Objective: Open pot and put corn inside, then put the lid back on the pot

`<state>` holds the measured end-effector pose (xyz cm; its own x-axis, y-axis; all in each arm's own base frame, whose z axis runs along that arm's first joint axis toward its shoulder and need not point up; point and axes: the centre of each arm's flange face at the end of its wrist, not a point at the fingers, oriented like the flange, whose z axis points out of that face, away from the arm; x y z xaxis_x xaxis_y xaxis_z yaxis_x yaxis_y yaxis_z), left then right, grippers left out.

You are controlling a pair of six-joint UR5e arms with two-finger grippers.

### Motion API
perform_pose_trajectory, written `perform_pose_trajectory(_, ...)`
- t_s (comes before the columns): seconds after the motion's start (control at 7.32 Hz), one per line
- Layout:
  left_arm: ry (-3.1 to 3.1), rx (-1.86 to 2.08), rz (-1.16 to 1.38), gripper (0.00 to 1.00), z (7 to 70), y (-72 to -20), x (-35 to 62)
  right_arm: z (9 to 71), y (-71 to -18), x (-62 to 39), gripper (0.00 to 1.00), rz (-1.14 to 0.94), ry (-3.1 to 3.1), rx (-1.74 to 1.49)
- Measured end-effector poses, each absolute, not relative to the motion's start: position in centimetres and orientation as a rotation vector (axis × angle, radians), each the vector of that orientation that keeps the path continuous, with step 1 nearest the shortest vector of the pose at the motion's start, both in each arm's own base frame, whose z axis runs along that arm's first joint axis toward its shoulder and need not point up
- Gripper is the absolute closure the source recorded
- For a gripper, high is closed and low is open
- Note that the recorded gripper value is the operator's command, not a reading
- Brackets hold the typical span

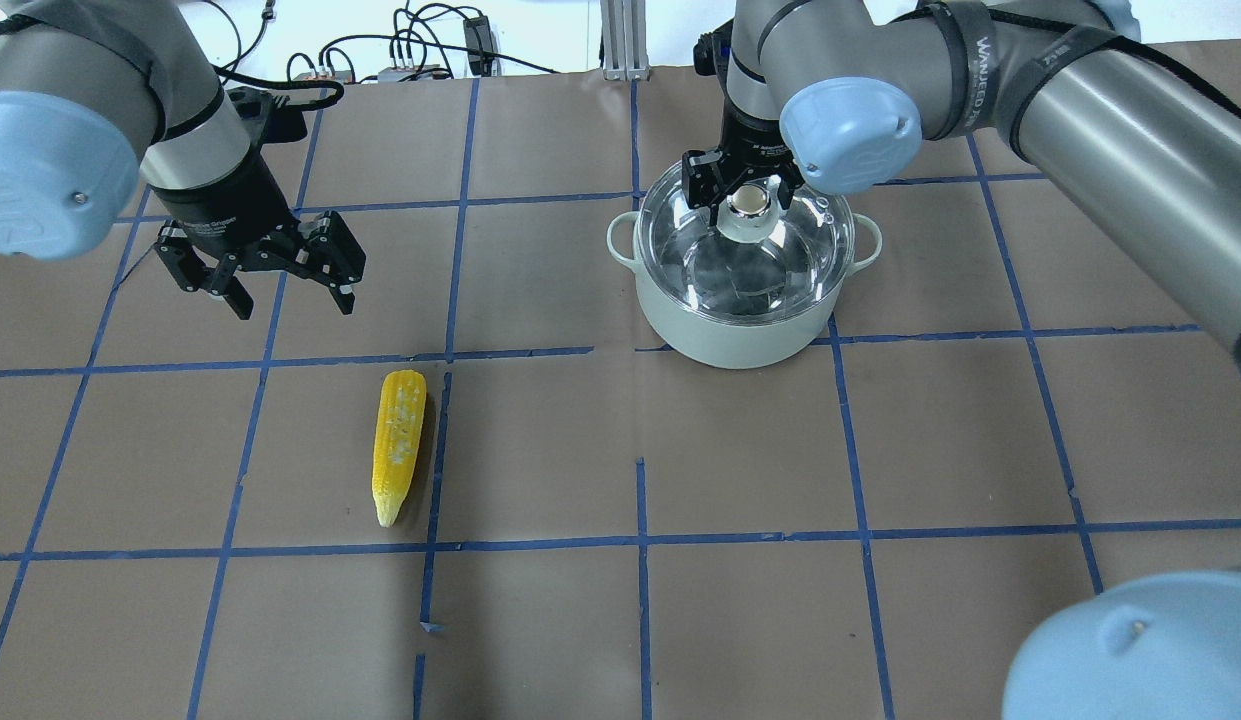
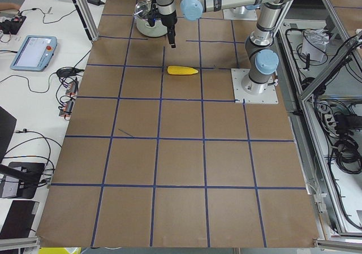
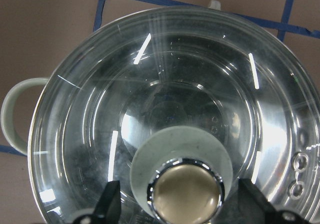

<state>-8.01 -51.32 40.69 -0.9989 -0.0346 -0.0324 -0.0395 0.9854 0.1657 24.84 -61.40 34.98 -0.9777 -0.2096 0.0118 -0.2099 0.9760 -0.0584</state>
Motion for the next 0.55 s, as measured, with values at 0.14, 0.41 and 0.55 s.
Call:
perform_pose_trajectory(0.14, 3.101, -0.059, 0.273, 0.0, 40.2, -51.5, -7.9, 35.0, -61.5, 24.9, 0.16, 0.1, -3.117, 0.334)
perform_pose_trajectory(0.41, 3.101, -0.049, 0.308, 0.0, 38.7, -51.4, -7.8, 34.8, -61.8, 24.9, 0.18, 0.101, -3.117, 0.335)
perform_pose_trajectory(0.55, 3.102, -0.029, 0.327, 0.0, 37.0, -51.2, -7.9, 34.8, -62.2, 25.0, 0.19, 0.106, -3.116, 0.333)
